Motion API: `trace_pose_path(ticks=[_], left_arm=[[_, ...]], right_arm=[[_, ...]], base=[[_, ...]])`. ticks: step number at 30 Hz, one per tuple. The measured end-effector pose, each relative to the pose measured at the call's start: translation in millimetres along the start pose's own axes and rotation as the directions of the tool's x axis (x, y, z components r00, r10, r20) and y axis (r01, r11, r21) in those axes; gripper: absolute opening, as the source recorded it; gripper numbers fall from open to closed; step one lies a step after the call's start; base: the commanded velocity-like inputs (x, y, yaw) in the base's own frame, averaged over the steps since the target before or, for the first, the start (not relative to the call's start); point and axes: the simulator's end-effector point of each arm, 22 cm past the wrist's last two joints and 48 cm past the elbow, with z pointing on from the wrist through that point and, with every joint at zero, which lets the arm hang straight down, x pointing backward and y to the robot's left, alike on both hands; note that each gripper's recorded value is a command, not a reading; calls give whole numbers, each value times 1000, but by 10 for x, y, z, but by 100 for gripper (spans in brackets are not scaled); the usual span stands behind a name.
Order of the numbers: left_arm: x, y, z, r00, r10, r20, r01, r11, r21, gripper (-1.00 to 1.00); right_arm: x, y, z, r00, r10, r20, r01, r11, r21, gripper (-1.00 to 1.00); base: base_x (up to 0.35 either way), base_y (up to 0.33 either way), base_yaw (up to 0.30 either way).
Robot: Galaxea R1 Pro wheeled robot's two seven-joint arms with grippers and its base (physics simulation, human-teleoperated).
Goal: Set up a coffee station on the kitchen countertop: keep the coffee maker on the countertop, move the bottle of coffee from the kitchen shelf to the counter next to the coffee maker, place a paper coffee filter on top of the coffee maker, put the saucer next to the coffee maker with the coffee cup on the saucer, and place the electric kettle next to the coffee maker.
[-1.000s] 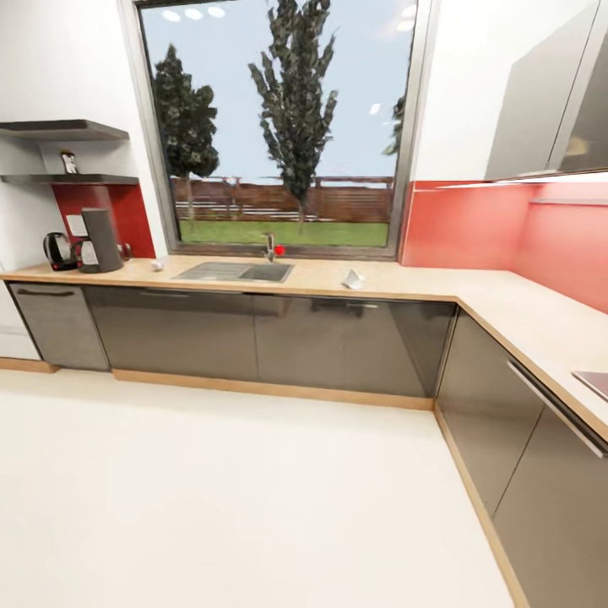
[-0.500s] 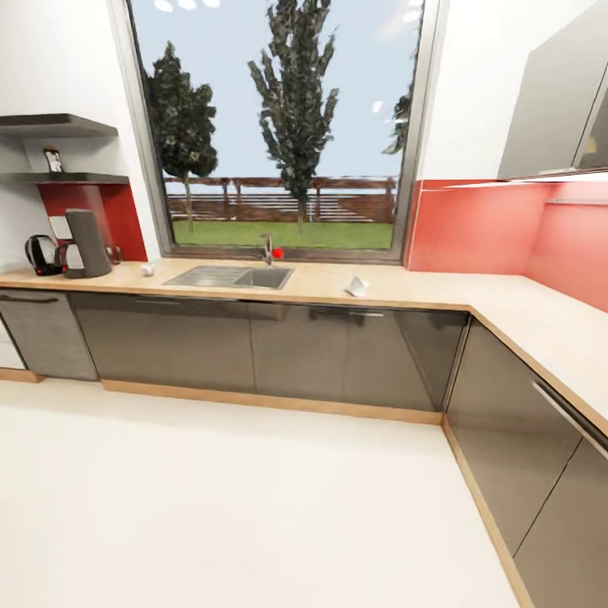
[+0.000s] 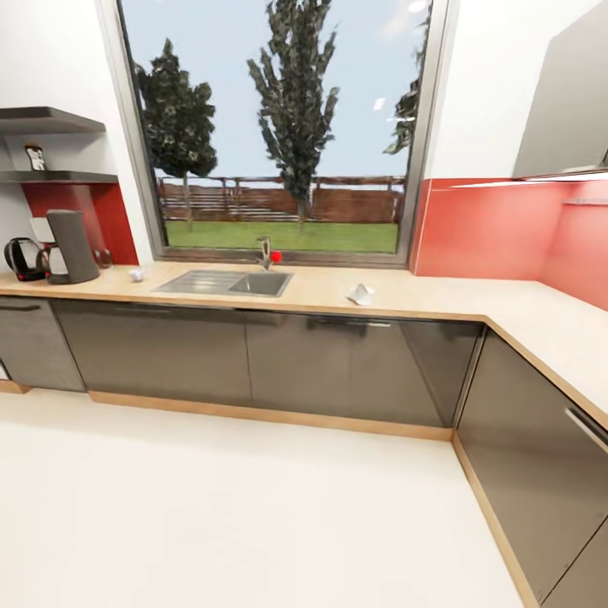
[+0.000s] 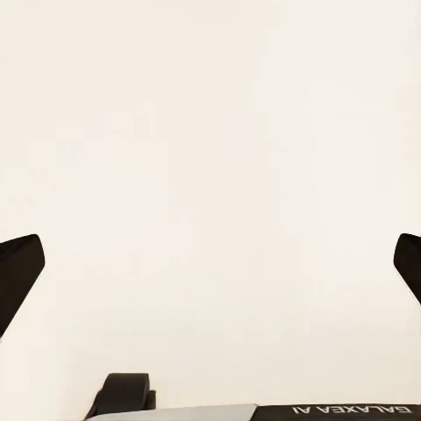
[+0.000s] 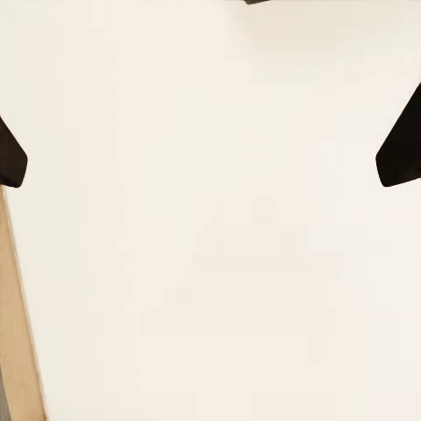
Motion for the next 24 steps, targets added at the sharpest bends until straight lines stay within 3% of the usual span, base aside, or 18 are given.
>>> trace_pose_path(ticks=[2, 5, 8, 24], left_arm=[[0, 1, 0, 1000, 0, 0, 0, 1000, 0, 100], [0, 0, 0, 1000, 0, 0, 0, 1000, 0, 100], [0, 1, 0, 1000, 0, 0, 0, 1000, 0, 100], [0, 0, 1, 1000, 0, 0, 0, 1000, 0, 100]], right_arm=[[2, 3, 0, 1000, -5, -1, 5, 1000, -1, 100], [41, 34, -1, 998, -59, -17, 59, 998, -15, 100], [56, 47, -1, 996, -81, -22, 80, 997, -21, 100], [76, 51, -3, 996, -90, -27, 90, 996, -23, 100]], base=[[338, 0, 0], [338, 0, 0], [338, 0, 0], [316, 0, 0]])
